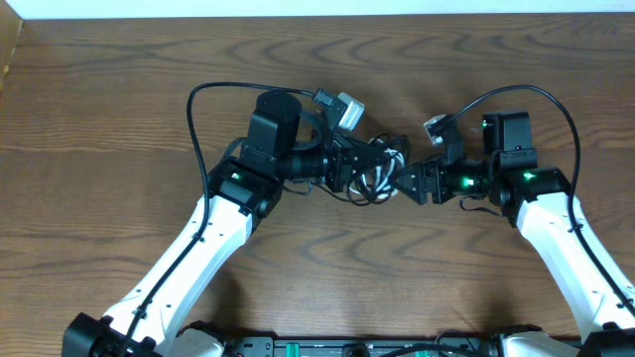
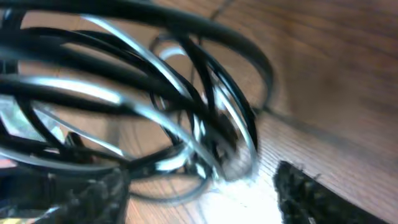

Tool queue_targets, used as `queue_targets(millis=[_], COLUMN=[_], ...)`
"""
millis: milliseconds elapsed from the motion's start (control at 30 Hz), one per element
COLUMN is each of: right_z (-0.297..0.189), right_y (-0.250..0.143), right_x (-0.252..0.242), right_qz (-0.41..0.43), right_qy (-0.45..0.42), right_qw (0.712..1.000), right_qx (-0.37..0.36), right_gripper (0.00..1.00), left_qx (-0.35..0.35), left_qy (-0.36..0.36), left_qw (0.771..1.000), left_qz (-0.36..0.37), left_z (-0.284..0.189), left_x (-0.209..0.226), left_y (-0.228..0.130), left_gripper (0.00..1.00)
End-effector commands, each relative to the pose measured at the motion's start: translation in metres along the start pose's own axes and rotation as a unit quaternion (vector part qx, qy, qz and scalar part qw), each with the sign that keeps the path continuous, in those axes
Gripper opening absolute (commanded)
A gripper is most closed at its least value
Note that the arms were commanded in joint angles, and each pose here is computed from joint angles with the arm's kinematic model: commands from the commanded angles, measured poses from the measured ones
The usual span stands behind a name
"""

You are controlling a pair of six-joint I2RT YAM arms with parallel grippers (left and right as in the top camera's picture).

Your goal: Untangle cables

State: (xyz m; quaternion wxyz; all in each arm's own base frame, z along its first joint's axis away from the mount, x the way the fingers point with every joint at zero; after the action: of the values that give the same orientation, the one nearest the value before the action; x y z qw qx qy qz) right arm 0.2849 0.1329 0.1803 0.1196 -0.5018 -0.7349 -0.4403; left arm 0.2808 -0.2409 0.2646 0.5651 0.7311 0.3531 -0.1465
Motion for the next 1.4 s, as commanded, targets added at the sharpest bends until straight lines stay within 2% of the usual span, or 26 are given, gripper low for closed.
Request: queue_targets(millis=[0,33,100,133,200,267,333,367,400,467,500,533,567,600,733,933,967,1000,1033,1067,1100,1167,1200,1233,1367], right_z=[0.003,0.004,0.004,0.004,0.003,0.003,0.003,0.004,0.003,0.003,0.003,0.003,0.003,0.003,0.002,0.002,0.003,0.003,0.003,0.003,0.003,0.003,0.003,0.003,0.003], right_y=[0.005,0.008,0.017,0.020,0.027,0.026,0.023,0.021,0.020,0.021,0.022,0.022,0.023,0.024,0.025,0.025,0.025,0.025,0.025,0.025,0.025,0.025,0.025,0.025,0.025], right_x=[0.015,0.016,0.018,0.018,0.014,0.010,0.010,0.015,0.021,0.026,0.026,0.025,0.021,0.012,0.001,0.004,0.005,0.006,0.006,0.006,0.006,0.006,0.006,0.006,0.006], right_qz=[-0.032,-0.042,-0.064,-0.071,-0.061,-0.030,-0.008,0.000,-0.002,-0.006,-0.007,-0.008,0.007,0.042,0.092,0.109,0.109,0.109,0.109,0.109,0.109,0.109,0.109,0.109,0.109], right_qy=[0.019,0.019,0.021,0.021,0.002,-0.013,-0.013,0.012,0.037,0.057,0.057,0.052,0.035,0.001,-0.042,-0.029,-0.024,-0.022,-0.021,-0.021,-0.021,-0.021,-0.021,-0.021,-0.021], right_qw=[0.999,0.999,0.997,0.996,0.997,0.998,0.999,0.999,0.999,0.998,0.998,0.998,0.998,0.998,0.993,0.992,0.992,0.992,0.992,0.992,0.992,0.992,0.992,0.992,0.992], right_qx=[-0.005,-0.012,-0.031,-0.039,-0.053,-0.053,-0.047,-0.039,-0.036,-0.037,-0.038,-0.040,-0.043,-0.048,-0.058,-0.057,-0.056,-0.055,-0.055,-0.055,-0.055,-0.055,-0.055,-0.055,-0.055], right_gripper=[0.76,0.75,0.55,0.43,0.01,0.01,0.01,0.01,0.01,0.01,0.01,0.01,0.01,0.01,0.01,0.01,0.01,0.01,0.01,0.01,0.01,0.01,0.01,0.01,0.01], left_qx=[-0.006,-0.004,0.001,0.004,0.006,0.003,0.001,0.008,0.015,0.031,0.037,0.045,0.055,0.061,0.068,0.077,0.075,0.074,0.072,0.070,0.068,0.062,0.059,0.059,0.059], left_qy=[-0.050,-0.062,-0.088,-0.098,-0.107,-0.089,-0.018,0.086,0.158,0.262,0.287,0.311,0.327,0.329,0.331,0.242,0.226,0.206,0.183,0.163,0.139,0.126,0.126,0.127,0.155], left_qw=[0.999,0.998,0.996,0.995,0.994,0.996,1.000,0.996,0.986,0.962,0.954,0.945,0.939,0.937,0.932,0.957,0.961,0.965,0.971,0.975,0.979,0.981,0.981,0.981,0.974], left_qz=[-0.015,-0.017,-0.019,-0.017,-0.014,-0.012,-0.018,-0.033,-0.050,-0.074,-0.079,-0.085,-0.091,-0.102,-0.133,-0.144,-0.143,-0.141,-0.138,-0.135,-0.131,-0.132,-0.132,-0.131,-0.156], left_z=[-0.005,-0.005,-0.006,-0.007,-0.007,-0.006,-0.004,-0.006,-0.011,-0.021,-0.025,-0.029,-0.032,-0.033,-0.034,-0.021,-0.019,-0.017,-0.014,-0.012,-0.010,-0.009,-0.009,-0.008,-0.006], left_x=[-0.018,-0.021,-0.028,-0.031,-0.033,-0.028,-0.009,0.019,0.037,0.063,0.069,0.074,0.077,0.077,0.076,0.057,0.053,0.049,0.044,0.039,0.034,0.031,0.031,0.031,0.037], left_y=[0.009,0.009,0.009,0.009,0.009,0.008,0.003,-0.008,-0.015,-0.029,-0.033,-0.038,-0.044,-0.047,-0.054,-0.052,-0.050,-0.048,-0.045,-0.043,-0.040,-0.037,-0.036,-0.036,-0.040], left_gripper=[0.08,0.08,0.07,0.08,0.08,0.08,0.32,0.50,0.58,0.63,0.67,0.76,0.83,0.86,0.87,0.87,0.84,0.66,0.42,0.26,0.21,0.20,0.21,0.28,0.31])
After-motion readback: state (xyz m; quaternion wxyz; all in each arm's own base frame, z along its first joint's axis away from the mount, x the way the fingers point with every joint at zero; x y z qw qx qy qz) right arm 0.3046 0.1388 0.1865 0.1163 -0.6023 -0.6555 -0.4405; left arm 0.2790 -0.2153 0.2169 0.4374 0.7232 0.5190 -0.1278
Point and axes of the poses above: each gripper's point midway between its finger pads, its own z axis out along the fingers, its own x axis along the line the jaws close on, y = z × x, the point moved 5 cm from there along -z, back along the fingers
